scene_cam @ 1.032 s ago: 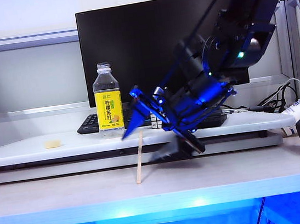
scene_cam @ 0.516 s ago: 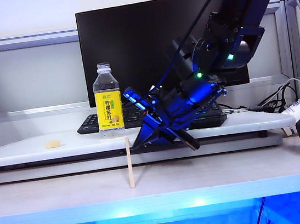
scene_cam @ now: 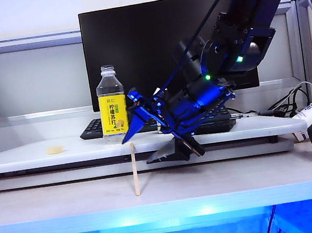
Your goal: Grab a stick from the table and stick it in a plastic bottle.
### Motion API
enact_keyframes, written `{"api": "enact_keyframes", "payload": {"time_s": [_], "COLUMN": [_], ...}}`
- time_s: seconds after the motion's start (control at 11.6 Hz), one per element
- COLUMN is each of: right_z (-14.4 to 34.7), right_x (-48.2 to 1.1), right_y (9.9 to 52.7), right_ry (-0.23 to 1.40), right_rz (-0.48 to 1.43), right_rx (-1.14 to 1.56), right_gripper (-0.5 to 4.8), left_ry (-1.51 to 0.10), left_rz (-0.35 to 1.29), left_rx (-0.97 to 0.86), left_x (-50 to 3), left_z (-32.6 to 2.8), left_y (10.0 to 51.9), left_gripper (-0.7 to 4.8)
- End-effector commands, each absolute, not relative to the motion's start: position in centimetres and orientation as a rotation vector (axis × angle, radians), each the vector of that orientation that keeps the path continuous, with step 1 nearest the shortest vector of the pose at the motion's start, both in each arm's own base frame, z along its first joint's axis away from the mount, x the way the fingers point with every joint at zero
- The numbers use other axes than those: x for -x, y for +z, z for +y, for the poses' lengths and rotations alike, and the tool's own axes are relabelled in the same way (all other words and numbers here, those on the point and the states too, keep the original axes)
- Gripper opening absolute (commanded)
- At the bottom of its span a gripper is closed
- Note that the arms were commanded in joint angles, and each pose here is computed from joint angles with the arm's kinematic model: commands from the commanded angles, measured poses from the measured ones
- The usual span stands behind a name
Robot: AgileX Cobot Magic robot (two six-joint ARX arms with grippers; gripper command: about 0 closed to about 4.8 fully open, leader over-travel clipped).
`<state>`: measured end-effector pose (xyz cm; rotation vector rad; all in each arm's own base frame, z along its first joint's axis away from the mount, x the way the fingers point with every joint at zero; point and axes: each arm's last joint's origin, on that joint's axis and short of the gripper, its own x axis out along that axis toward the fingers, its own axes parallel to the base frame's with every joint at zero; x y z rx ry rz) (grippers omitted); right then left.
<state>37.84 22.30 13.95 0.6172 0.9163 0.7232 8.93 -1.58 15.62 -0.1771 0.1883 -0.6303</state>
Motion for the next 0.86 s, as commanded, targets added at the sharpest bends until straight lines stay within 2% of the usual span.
{"api": "enact_keyframes", "payload": {"time_s": [0.09, 0.52, 0.6, 0.69, 0.77, 0.86], "right_z": [22.7, 24.4, 24.5, 24.6, 24.7, 24.7], "right_x": [-38.1, -37.2, -37.2, -37.2, -37.3, -37.3], "right_y": [14.8, 13.3, 12.1, 12.1, 12.3, 12.4], "right_ry": [0.744, 0.737, 0.722, 0.729, 0.743, 0.75], "right_rz": [0.849, 0.901, 0.933, 0.931, 0.904, 0.894], "right_rx": [-0.639, -0.65, -0.657, -0.656, -0.659, -0.661], "right_gripper": [3.11, 3.1, 2.25, 0.77, -0.02, -0.09], "left_ry": [-0.639, -0.639, -0.639, -0.639, -0.639, -0.639], "left_rz": [0.204, 0.204, 0.204, 0.204, 0.204, 0.204], "left_rx": [0.185, 0.185, 0.185, 0.185, 0.185, 0.185], "left_x": [-8.9, -8.9, -8.9, -8.9, -8.9, -8.9], "left_z": [-1.6, -1.6, -1.6, -1.6, -1.6, -1.6], "left_y": [15.5, 15.5, 15.5, 15.5, 15.5, 15.5], "left_gripper": [-0.05, -0.05, -0.05, -0.05, -0.05, -0.05]}}
